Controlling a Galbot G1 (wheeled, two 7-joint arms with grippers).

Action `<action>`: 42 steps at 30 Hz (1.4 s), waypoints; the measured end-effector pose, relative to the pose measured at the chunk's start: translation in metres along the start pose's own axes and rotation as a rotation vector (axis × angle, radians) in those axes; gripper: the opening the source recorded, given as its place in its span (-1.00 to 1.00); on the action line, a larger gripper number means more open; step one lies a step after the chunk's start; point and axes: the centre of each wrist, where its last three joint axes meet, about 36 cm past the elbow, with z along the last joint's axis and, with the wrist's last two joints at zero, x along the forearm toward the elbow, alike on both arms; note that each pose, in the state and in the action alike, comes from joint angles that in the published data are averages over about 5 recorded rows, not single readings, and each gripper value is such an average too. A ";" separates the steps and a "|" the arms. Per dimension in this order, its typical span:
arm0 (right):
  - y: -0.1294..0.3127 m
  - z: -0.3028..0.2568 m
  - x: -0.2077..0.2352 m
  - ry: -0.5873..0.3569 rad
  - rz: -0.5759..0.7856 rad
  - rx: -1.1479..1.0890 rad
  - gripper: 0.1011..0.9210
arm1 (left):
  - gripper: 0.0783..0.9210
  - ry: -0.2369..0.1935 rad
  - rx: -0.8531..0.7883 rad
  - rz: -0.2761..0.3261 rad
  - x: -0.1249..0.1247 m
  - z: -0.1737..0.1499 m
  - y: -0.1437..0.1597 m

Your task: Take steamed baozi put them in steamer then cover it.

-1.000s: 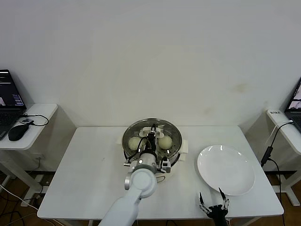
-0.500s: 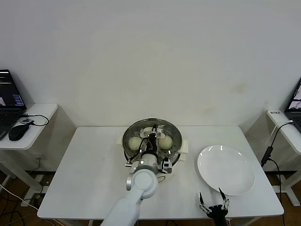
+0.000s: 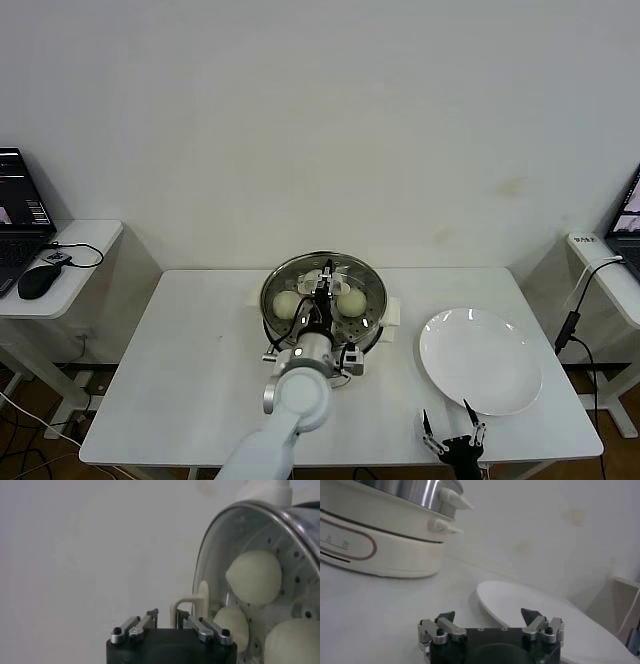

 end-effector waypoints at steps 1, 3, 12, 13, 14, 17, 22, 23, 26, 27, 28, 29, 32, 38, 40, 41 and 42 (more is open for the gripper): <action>0.000 0.000 0.000 0.000 0.000 0.000 0.76 | 0.07 -0.001 0.003 -0.002 0.003 0.001 0.000; 0.000 0.000 0.000 0.001 0.000 0.001 0.76 | 0.22 -0.003 0.010 -0.006 0.009 0.003 0.001; -0.002 0.002 0.000 0.005 0.002 0.001 0.76 | 0.74 -0.007 0.072 -0.030 0.049 0.023 0.008; -0.002 0.002 0.000 0.006 0.002 0.001 0.76 | 0.75 -0.006 0.086 -0.034 0.056 0.027 0.010; -0.003 0.002 0.001 0.006 0.002 0.000 0.76 | 0.76 -0.006 0.102 -0.039 0.062 0.031 0.011; -0.003 0.002 0.002 0.006 -0.001 -0.002 0.76 | 0.77 -0.003 0.169 -0.054 0.084 0.047 0.015; -0.003 0.000 0.003 -0.010 -0.006 -0.012 0.76 | 0.77 -0.007 0.338 -0.068 0.119 0.088 0.006; -0.003 -0.001 0.003 -0.013 -0.008 -0.015 0.76 | 0.77 -0.011 0.384 -0.068 0.125 0.098 0.004; -0.004 -0.002 0.004 -0.021 -0.015 -0.026 0.76 | 0.77 -0.016 0.539 -0.074 0.145 0.124 -0.004; -0.005 -0.003 0.004 -0.023 -0.018 -0.031 0.76 | 0.77 -0.013 0.593 -0.075 0.152 0.131 -0.007; -0.005 -0.004 0.005 -0.024 -0.023 -0.035 0.76 | 0.77 -0.007 0.649 -0.074 0.158 0.137 -0.010; -0.006 -0.005 0.006 -0.025 -0.027 -0.040 0.76 | 0.77 0.001 0.708 -0.071 0.165 0.142 -0.013; -0.008 -0.008 0.008 -0.022 -0.044 -0.055 0.76 | 0.77 0.032 0.889 -0.059 0.184 0.154 -0.023; -0.012 -0.018 0.018 0.002 -0.089 -0.087 0.76 | 0.77 0.110 1.179 -0.051 0.212 0.166 -0.042; -0.013 -0.022 0.022 0.012 -0.102 -0.097 0.76 | 0.77 0.136 1.240 -0.053 0.218 0.170 -0.049; -0.013 -0.024 0.023 0.015 -0.107 -0.101 0.76 | 0.77 0.148 1.266 -0.055 0.221 0.172 -0.052; -0.013 -0.027 0.025 0.018 -0.111 -0.105 0.76 | 0.77 0.159 1.289 -0.058 0.224 0.175 -0.056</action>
